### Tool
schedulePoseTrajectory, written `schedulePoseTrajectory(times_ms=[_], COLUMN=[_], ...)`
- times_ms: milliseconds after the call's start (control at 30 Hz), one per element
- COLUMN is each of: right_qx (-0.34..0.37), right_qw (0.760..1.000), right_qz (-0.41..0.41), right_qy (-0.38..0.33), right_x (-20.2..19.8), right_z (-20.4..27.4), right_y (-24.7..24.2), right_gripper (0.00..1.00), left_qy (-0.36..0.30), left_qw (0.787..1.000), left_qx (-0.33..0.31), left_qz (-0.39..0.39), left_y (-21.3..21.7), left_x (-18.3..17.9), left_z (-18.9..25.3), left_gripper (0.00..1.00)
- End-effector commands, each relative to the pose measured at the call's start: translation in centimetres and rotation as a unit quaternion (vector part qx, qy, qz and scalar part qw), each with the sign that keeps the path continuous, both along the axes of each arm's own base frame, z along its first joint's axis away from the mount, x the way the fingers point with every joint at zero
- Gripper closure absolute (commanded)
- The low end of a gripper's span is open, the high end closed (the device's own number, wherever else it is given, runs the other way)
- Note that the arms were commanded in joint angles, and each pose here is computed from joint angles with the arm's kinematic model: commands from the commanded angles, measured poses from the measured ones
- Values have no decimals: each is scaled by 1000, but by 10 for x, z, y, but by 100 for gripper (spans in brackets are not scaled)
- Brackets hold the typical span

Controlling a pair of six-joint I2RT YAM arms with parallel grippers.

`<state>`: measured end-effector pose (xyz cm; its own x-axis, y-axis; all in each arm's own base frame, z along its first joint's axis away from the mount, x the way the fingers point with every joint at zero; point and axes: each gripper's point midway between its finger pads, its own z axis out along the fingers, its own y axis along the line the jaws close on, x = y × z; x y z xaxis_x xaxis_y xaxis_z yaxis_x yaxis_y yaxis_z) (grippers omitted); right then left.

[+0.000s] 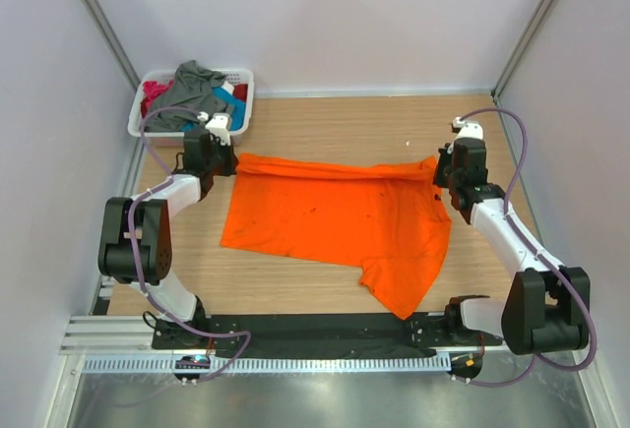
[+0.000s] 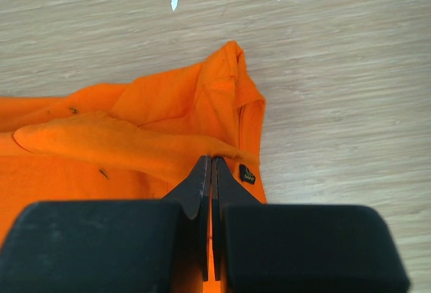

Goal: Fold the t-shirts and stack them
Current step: Fold the tshirt

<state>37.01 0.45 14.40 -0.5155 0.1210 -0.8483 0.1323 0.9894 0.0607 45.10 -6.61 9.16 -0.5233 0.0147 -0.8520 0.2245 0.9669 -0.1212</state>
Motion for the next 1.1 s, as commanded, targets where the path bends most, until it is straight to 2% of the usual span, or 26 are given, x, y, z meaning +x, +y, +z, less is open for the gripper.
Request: schedulePoseTrajectory(times_ms=[0, 267, 467, 533, 567, 600, 633, 667, 700, 767, 833, 900, 1000, 1067], right_qx=[13, 25, 22, 22, 23, 23, 22, 24, 26, 31, 35, 39, 52, 70], right_qw=[1000, 999, 1000, 1000, 1000, 1000, 1000, 1000, 1000, 999, 999, 999, 998, 996], right_qz=[-14, -3, -7, -10, -9, -8, -7, -6, -5, -3, -6, -15, -31, -54], right_qy=[-12, 23, 21, 19, 19, 20, 20, 17, 14, 15, 6, -12, -26, -26], right_x=[-7, -19, -22, -22, -23, -24, -24, -25, -25, -28, -30, -30, -29, -26], right_z=[11, -4, -1, 1, 2, 3, 3, 7, 9, 13, 23, 37, 53, 57], right_y=[1, 12, 12, 11, 11, 11, 11, 12, 12, 14, 14, 12, 10, 9], right_gripper=[99, 99, 99, 96, 82, 74, 65, 48, 40, 26, 20, 10, 1, 0], left_qy=[-18, -7, 3, 9, 11, 12, 6, 4, 0, -15, -27, -37, -57, -27], left_qw=[1000, 1000, 999, 999, 999, 999, 999, 999, 999, 999, 998, 998, 998, 999], left_qx=[17, 24, 33, 29, 29, 27, 26, 25, 25, 39, 45, 50, 18, -23], left_qz=[-2, -11, -9, -19, -20, -23, -24, -26, -25, -24, -17, -11, 25, 31], left_y=[3, 1, 3, -1, -2, -3, -3, -4, -3, 1, 5, 8, 10, 1], left_x=[0, -5, -13, -18, -20, -22, -25, -27, -28, -33, -38, -41, -39, -43], left_z=[13, 11, 11, 14, 15, 15, 21, 24, 27, 38, 52, 62, 87, 84], left_gripper=[100, 100, 100, 98, 94, 89, 60, 50, 34, 23, 17, 12, 10, 11])
